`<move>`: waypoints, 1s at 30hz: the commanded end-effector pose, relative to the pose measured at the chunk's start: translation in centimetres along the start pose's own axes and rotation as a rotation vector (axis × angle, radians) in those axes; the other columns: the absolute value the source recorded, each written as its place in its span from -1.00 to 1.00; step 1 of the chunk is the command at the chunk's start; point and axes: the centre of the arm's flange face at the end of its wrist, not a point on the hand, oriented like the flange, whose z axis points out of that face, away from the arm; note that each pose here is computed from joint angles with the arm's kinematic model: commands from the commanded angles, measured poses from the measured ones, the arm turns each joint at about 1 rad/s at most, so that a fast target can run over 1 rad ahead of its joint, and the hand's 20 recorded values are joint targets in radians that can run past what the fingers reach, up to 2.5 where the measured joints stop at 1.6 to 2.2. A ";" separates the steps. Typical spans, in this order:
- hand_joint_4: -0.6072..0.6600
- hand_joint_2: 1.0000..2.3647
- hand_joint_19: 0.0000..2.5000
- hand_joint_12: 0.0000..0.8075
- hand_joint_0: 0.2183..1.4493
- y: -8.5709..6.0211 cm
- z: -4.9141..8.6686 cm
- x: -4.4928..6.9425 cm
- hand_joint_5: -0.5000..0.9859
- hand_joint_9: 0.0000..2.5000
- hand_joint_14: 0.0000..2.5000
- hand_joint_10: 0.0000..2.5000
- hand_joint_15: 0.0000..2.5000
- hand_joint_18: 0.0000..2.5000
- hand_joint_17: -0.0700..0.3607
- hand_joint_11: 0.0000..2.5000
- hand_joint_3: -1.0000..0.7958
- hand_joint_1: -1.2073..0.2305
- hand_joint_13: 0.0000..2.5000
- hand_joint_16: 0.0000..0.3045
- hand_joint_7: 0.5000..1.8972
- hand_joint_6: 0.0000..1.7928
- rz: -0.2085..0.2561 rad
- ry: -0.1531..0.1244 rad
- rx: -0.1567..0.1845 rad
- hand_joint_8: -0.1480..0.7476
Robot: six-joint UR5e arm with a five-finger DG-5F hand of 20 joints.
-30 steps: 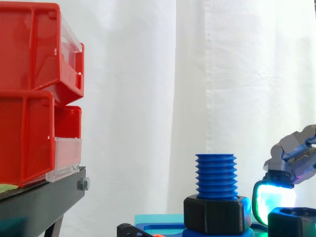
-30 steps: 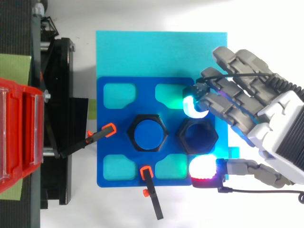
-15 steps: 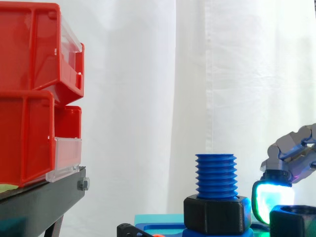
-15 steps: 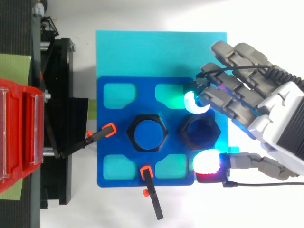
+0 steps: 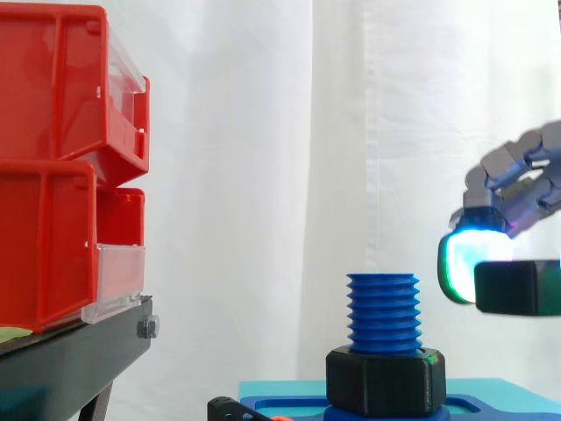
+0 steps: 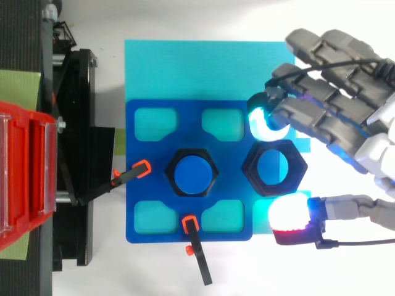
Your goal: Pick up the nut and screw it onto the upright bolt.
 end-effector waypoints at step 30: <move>0.39 -1.00 -1.00 -0.22 -0.53 2.2 7.4 -1.3 -0.59 -0.61 -1.00 -1.00 -1.00 -0.75 -0.29 -0.99 -0.44 -0.18 -0.64 -0.76 -0.07 -0.44 0.106 -0.175 -0.247 -0.02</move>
